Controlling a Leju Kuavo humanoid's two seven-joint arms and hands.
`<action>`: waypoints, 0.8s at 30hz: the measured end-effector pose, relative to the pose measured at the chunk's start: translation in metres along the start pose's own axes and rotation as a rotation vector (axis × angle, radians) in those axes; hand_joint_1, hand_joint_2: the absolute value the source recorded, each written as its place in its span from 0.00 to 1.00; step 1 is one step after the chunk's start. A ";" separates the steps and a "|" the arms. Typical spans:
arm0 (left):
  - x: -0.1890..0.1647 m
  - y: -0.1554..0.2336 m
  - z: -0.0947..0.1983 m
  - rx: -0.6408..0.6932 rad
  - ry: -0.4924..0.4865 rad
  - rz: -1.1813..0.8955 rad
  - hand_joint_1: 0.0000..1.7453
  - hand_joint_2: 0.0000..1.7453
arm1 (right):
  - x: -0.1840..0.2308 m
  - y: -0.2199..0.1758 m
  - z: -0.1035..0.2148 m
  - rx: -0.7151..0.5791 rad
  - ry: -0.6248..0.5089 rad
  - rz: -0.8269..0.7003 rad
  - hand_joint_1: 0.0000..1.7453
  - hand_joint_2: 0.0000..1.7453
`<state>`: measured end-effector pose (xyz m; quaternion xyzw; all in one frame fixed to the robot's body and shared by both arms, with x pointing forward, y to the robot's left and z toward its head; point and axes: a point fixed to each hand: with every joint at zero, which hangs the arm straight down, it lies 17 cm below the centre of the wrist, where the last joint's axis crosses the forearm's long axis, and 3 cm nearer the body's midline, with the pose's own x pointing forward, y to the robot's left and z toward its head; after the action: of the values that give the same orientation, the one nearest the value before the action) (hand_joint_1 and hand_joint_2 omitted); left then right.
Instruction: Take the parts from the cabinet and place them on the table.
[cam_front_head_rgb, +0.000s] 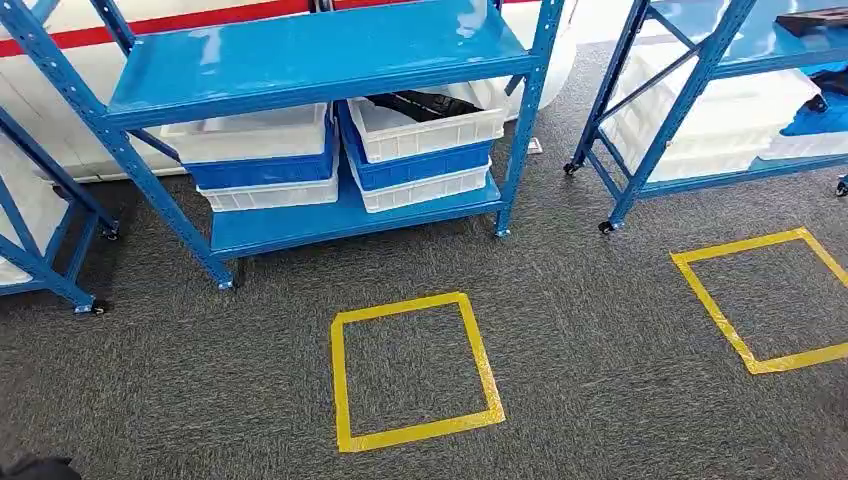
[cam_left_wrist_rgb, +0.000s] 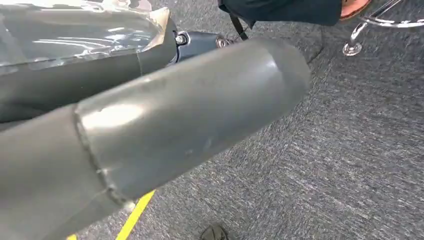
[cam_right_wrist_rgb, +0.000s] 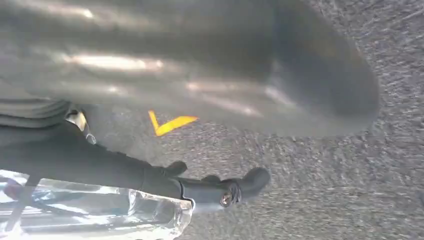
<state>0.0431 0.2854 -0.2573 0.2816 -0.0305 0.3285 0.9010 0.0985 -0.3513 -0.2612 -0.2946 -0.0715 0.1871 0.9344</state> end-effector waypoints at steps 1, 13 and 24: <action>0.000 0.000 0.000 -0.001 0.000 0.000 0.00 0.00 | 0.000 0.000 0.000 0.000 0.001 -0.002 0.00 0.00; 0.000 0.002 -0.002 0.000 -0.001 0.013 0.00 0.00 | -0.008 0.000 -0.001 0.003 0.026 -0.034 0.00 0.00; 0.001 0.002 -0.002 -0.005 -0.009 0.011 0.00 0.00 | -0.010 -0.001 -0.002 0.001 0.032 -0.061 0.00 0.00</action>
<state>0.0422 0.2883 -0.2581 0.2806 -0.0368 0.3321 0.8998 0.0898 -0.3568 -0.2622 -0.2945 -0.0655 0.1540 0.9409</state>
